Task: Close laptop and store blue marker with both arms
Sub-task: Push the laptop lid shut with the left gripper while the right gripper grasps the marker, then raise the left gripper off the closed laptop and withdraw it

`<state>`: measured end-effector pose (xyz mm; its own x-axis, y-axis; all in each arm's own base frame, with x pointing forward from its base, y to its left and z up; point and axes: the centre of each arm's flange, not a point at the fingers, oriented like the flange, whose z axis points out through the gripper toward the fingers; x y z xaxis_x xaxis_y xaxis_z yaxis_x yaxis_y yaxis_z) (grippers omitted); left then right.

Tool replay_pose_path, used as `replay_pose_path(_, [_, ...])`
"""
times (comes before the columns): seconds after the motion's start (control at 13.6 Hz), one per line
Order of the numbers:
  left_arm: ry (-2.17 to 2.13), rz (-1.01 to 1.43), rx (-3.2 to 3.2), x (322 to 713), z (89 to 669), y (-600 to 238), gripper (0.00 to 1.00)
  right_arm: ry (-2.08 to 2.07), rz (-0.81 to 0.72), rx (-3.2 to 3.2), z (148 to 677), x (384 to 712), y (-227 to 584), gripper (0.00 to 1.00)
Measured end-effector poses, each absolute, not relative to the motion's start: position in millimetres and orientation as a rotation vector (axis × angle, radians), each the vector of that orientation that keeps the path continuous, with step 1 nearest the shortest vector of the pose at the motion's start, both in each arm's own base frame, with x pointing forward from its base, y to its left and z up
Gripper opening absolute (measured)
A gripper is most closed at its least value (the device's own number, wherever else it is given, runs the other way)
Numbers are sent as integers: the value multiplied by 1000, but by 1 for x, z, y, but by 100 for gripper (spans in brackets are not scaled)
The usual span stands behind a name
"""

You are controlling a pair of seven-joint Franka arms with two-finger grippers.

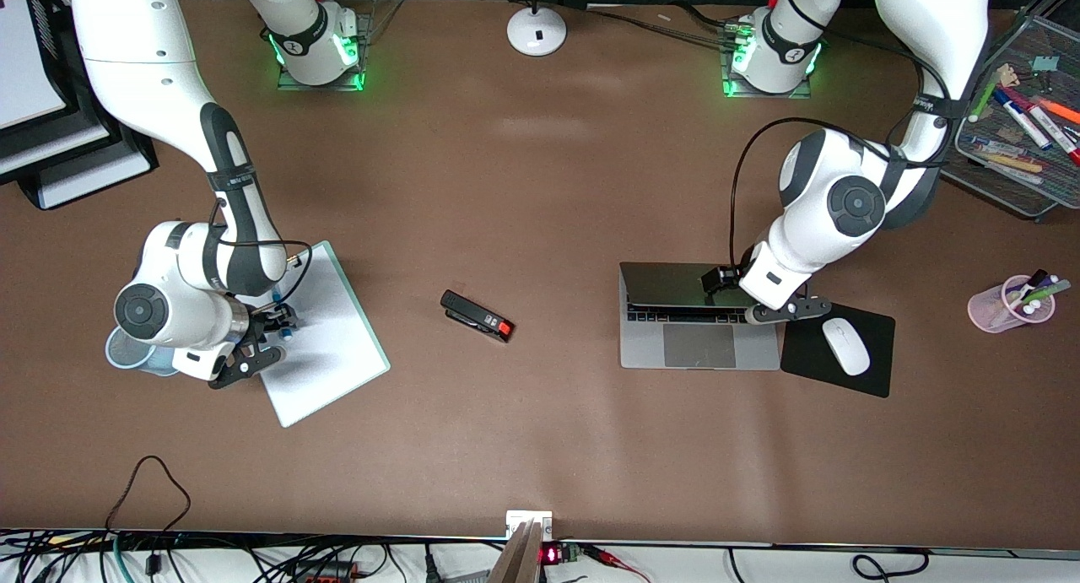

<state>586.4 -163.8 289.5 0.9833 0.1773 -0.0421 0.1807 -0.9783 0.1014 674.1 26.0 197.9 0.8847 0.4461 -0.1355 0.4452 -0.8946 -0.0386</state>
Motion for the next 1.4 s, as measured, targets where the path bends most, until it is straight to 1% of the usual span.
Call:
replay_pose_path(0.07, [279,-46,3019,588,283,-163,100,-727,224,-3041,197,673,26,58])
replay_pose_path(0.15, [289,-40,3014,590,275,-160,100,-734,225,-3039,197,673,26,48])
replay_pose_path(0.22, [296,-32,3010,592,266,-158,100,-736,225,-3038,197,673,26,42])
replay_pose_path(0.52, [291,4,3007,598,225,-152,100,-744,222,-3036,197,673,26,41])
replay_pose_path(0.74, [296,-24,2998,601,201,-154,100,-745,222,-3036,197,673,26,41])
replay_pose_path(0.96, [306,-50,2996,603,186,-153,100,-745,222,-3037,196,673,26,40])
replay_pose_path(1.03, [311,-52,2996,604,184,-151,100,-745,222,-3037,196,673,26,36])
replay_pose_path(1.11, [316,-49,2997,605,184,-149,100,-745,221,-3037,196,673,26,35])
replay_pose_path(1.25, [328,-22,2993,612,191,-144,100,-748,217,-3037,196,673,27,35])
replay_pose_path(1.4, [351,8,2995,625,215,-130,100,-752,217,-3037,194,672,29,35])
